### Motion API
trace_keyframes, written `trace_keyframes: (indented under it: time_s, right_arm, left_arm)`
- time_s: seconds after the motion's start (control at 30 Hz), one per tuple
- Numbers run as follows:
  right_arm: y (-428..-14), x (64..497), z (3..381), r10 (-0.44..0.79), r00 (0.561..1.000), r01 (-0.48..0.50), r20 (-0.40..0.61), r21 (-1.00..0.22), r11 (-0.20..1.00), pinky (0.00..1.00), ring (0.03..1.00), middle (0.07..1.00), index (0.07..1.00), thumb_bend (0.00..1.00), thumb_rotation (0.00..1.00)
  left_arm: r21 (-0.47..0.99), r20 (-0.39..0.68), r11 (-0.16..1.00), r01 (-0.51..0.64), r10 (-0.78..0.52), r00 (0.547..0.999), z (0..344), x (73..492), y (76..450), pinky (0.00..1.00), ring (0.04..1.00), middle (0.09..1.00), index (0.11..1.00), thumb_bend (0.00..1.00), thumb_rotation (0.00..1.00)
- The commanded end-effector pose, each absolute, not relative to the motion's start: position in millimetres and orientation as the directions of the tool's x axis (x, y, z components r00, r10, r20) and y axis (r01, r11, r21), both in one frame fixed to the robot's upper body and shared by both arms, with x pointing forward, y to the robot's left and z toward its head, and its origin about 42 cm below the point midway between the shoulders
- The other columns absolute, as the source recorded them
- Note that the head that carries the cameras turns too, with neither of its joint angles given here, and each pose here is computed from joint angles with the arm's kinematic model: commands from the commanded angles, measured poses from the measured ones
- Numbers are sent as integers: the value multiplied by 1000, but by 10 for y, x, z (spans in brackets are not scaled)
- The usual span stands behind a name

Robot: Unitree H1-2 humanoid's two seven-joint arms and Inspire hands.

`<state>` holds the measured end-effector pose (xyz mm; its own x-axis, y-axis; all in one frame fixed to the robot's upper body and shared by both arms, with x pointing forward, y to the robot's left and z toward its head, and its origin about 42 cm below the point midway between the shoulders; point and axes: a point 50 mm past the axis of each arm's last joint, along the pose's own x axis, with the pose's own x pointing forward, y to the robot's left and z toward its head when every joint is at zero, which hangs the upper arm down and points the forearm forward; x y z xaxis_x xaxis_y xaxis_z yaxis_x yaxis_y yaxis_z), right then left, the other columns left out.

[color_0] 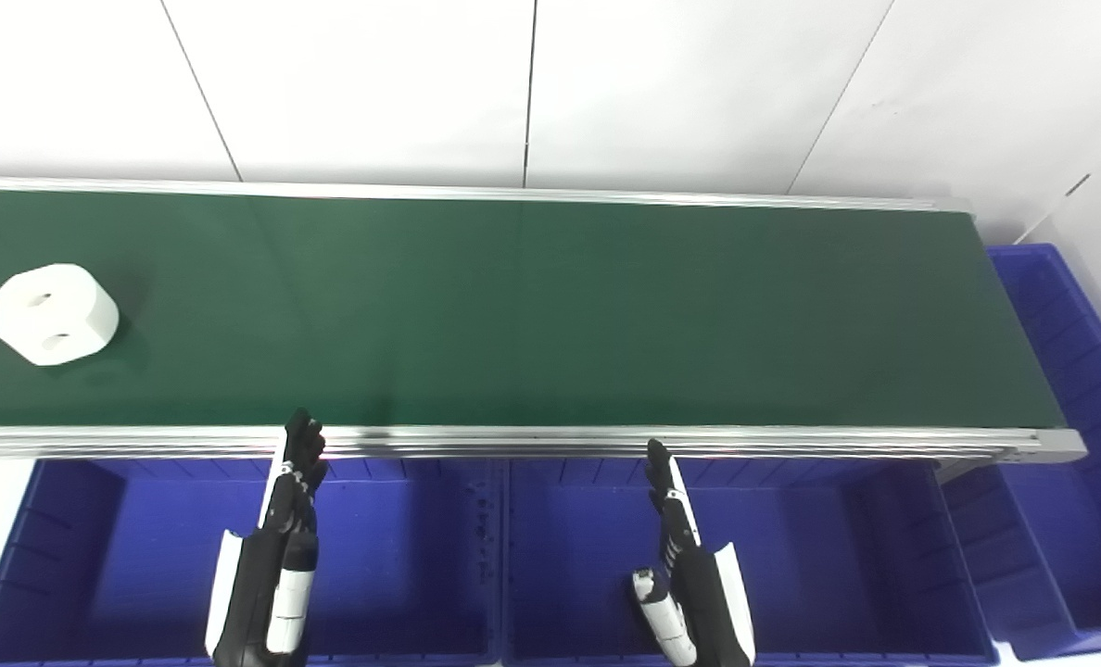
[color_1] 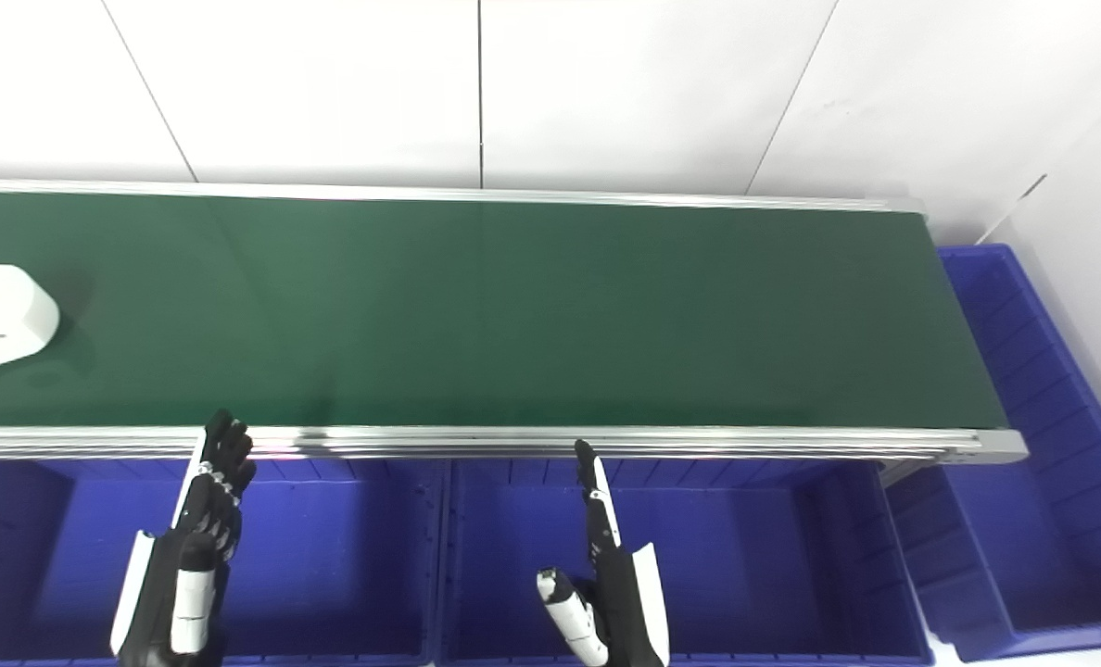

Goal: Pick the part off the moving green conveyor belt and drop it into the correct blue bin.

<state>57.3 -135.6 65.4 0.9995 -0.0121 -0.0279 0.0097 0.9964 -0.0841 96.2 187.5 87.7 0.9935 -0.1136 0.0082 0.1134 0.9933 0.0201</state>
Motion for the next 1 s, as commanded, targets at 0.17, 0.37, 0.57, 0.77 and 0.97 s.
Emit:
trace_keyframes:
  time_s: [0.17,0.37,0.57,0.77,0.97]
  right_arm:
    - [-1081,676,907,-21,995,21,93,-7,1000,1000,1000,1000,1000,905,1000]
    - [-1105,702,903,-30,995,30,96,-2,1000,1000,1000,1000,1000,925,1000]
    - [-1147,703,889,-31,995,30,90,14,999,1000,1000,1000,1000,891,1000]
    - [-1165,719,879,-36,996,33,86,27,999,1000,1000,1000,1000,834,1000]
    - [-1182,750,877,-41,996,37,78,44,998,1000,1000,1000,1000,796,992]
  left_arm:
    - [34,58,992,121,-123,991,941,923,1901,1000,996,1000,1000,838,1000]
    - [28,52,993,114,-116,992,943,927,1888,1000,992,1000,1000,817,1000]
    - [17,54,993,115,-116,992,939,936,1862,1000,996,1000,1000,822,1000]
    - [16,61,993,115,-116,991,943,945,1850,1000,999,1000,1000,811,1000]
    - [17,57,993,117,-118,991,942,942,1854,1000,1000,1000,1000,822,1000]
